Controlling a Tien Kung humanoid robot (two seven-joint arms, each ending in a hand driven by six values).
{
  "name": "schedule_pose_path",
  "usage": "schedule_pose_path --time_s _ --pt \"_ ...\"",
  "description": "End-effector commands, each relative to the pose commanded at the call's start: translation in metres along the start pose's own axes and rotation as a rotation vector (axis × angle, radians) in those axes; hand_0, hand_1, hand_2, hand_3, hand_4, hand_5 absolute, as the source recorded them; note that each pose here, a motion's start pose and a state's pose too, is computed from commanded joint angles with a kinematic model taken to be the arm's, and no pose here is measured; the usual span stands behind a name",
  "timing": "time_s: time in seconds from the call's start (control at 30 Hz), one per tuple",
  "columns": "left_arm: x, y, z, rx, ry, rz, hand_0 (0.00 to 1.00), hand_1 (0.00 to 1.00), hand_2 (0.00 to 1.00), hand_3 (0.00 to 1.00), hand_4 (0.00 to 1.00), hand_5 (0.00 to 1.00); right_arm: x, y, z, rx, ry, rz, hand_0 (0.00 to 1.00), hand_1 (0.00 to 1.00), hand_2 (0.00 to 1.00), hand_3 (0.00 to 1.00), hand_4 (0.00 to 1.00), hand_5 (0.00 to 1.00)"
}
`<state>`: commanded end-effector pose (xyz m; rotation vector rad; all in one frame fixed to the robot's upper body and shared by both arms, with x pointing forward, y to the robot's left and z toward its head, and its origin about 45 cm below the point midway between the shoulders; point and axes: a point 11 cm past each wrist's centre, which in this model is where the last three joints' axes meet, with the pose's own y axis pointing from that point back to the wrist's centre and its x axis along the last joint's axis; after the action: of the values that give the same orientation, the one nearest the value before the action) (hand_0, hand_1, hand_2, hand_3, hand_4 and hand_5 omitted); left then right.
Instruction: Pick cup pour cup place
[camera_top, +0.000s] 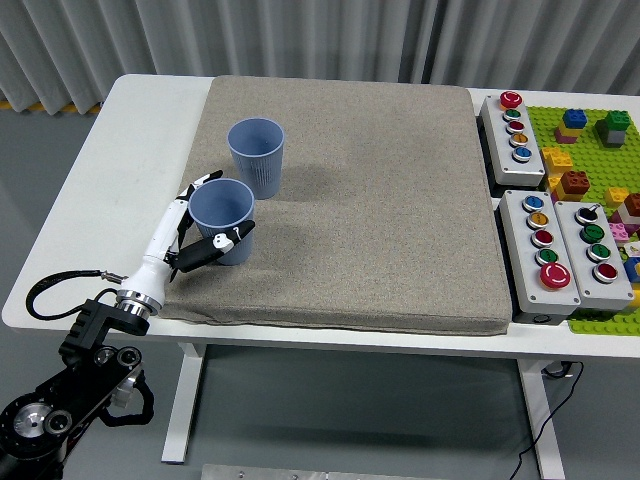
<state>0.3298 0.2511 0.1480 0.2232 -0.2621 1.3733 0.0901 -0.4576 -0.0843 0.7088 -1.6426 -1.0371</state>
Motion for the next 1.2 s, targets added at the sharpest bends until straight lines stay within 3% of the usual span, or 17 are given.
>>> schedule_pose_path --time_s 0.47,1.2 --pt "-0.0008 0.0009 0.0047 -0.001 -0.003 -0.032 0.855 0.859 0.998 0.998 0.991 0.454 -0.0001 0.0004 -0.0019 0.004 -0.002 -0.001 0.640 0.600 0.508 0.578 0.002 0.002" --pt "0.0061 0.0060 0.0013 0.016 -0.012 -0.027 0.879 0.895 0.998 0.998 0.996 0.460 -0.0004 0.0004 -0.0018 0.002 0.000 -0.002 0.641 0.600 0.508 0.578 0.002 0.002"
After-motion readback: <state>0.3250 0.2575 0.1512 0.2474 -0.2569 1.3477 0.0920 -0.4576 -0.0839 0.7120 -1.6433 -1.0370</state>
